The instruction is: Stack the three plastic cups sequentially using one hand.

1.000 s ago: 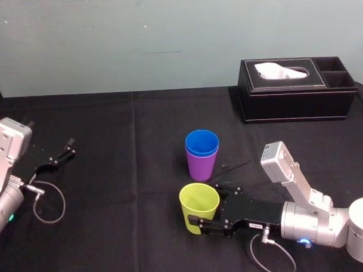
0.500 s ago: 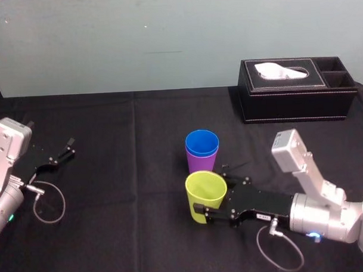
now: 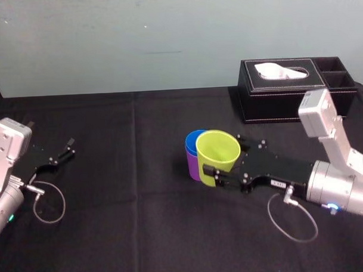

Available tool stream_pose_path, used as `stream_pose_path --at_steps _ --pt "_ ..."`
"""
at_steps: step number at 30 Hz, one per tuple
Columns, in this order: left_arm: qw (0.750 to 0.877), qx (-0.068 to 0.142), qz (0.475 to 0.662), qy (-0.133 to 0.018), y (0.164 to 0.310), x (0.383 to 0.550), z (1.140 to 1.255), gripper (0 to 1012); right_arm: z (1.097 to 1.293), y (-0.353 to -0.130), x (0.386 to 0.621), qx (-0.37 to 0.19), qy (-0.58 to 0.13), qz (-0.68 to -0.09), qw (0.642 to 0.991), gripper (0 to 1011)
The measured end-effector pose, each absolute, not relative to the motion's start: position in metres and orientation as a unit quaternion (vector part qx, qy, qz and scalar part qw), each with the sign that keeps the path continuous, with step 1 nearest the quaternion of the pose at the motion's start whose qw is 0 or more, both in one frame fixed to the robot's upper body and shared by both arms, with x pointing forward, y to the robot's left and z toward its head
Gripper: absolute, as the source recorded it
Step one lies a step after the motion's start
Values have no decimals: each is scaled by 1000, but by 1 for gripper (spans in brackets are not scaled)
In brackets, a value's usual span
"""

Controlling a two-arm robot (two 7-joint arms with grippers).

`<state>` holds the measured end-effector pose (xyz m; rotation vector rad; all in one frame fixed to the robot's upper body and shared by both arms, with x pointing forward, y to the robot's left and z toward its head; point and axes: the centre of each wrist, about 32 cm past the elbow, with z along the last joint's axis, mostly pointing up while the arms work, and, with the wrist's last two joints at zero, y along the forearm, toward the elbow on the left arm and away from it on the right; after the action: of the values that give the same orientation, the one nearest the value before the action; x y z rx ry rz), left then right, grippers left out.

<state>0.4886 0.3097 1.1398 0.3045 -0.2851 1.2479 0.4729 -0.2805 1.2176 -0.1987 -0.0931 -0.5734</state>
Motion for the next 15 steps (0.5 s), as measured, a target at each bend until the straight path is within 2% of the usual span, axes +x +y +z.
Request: stream_pose_path --at_steps 7,15 --pt "791 141 580 -132 310 489 1140 1010 1235 -278 482 -94 -70 -292 949 731" --pt "791 141 580 -132 310 489 1140 1010 1240 -269 500 -99 -66 -302 946 731"
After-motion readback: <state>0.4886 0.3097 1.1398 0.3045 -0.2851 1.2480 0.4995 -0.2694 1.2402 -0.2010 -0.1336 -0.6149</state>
